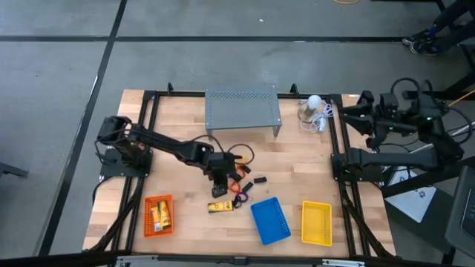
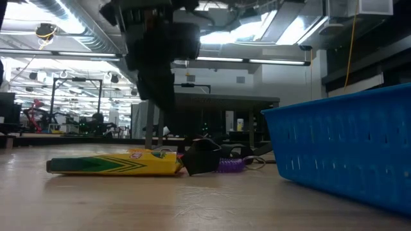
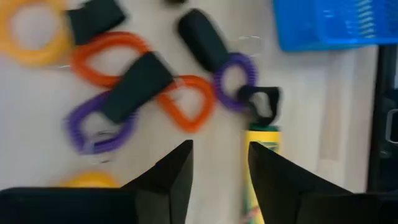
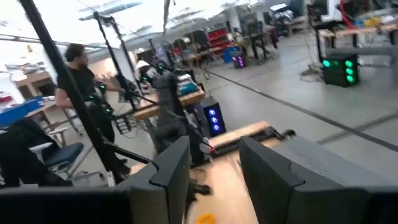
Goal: Pick & Place Office Desk Supplies
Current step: Put the yellow crayon box into the orange bin, then put the black rubber band into the blue bin
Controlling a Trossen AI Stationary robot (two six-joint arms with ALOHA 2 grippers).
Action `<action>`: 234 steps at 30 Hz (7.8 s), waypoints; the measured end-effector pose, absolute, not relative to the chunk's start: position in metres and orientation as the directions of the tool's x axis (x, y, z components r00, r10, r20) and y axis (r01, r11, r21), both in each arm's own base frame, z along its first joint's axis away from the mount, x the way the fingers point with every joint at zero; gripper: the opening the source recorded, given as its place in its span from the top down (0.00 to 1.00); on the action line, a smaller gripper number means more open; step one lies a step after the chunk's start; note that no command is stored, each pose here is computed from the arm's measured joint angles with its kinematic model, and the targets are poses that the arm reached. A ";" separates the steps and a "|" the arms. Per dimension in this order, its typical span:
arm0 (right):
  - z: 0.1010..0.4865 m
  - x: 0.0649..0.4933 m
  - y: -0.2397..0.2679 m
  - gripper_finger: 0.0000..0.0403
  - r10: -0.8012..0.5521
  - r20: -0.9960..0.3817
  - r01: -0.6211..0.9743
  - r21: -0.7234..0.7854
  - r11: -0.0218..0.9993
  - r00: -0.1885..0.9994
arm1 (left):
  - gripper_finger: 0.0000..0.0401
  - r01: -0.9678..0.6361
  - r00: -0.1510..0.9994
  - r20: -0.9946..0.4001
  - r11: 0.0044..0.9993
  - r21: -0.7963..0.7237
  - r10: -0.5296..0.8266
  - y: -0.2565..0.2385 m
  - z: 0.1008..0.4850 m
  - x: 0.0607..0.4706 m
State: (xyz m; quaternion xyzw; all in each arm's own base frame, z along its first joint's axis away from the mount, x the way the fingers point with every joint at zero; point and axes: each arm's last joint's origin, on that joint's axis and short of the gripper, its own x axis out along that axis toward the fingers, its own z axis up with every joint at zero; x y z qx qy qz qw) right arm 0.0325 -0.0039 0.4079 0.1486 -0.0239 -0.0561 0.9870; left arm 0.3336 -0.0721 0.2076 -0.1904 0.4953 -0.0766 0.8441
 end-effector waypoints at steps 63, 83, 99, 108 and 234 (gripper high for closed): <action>0.287 0.051 -0.006 0.64 -0.117 0.149 0.047 0.410 0.911 0.982 | 0.97 -0.138 0.349 -0.801 0.818 -0.558 -0.487 -0.147 0.199 0.324; 0.286 0.051 -0.007 0.64 -0.132 0.147 0.066 0.389 0.919 0.980 | 0.96 0.179 -0.164 -0.880 0.864 -0.471 -0.446 -0.113 0.299 0.163; 0.286 0.051 -0.008 0.64 -0.154 0.146 0.089 0.374 0.923 0.977 | 0.96 0.619 -0.303 -0.924 0.689 -0.377 -0.233 -0.159 0.245 0.160; 0.286 0.051 -0.008 0.64 -0.158 0.146 0.093 0.375 0.922 0.976 | 0.96 0.685 -0.312 -0.925 0.624 -0.376 -0.216 -0.183 0.203 0.178; 0.279 0.228 0.005 0.64 -0.026 -0.824 0.416 0.258 0.872 0.565 | 0.55 0.184 0.674 -0.731 0.983 0.025 -0.108 -0.027 0.192 0.316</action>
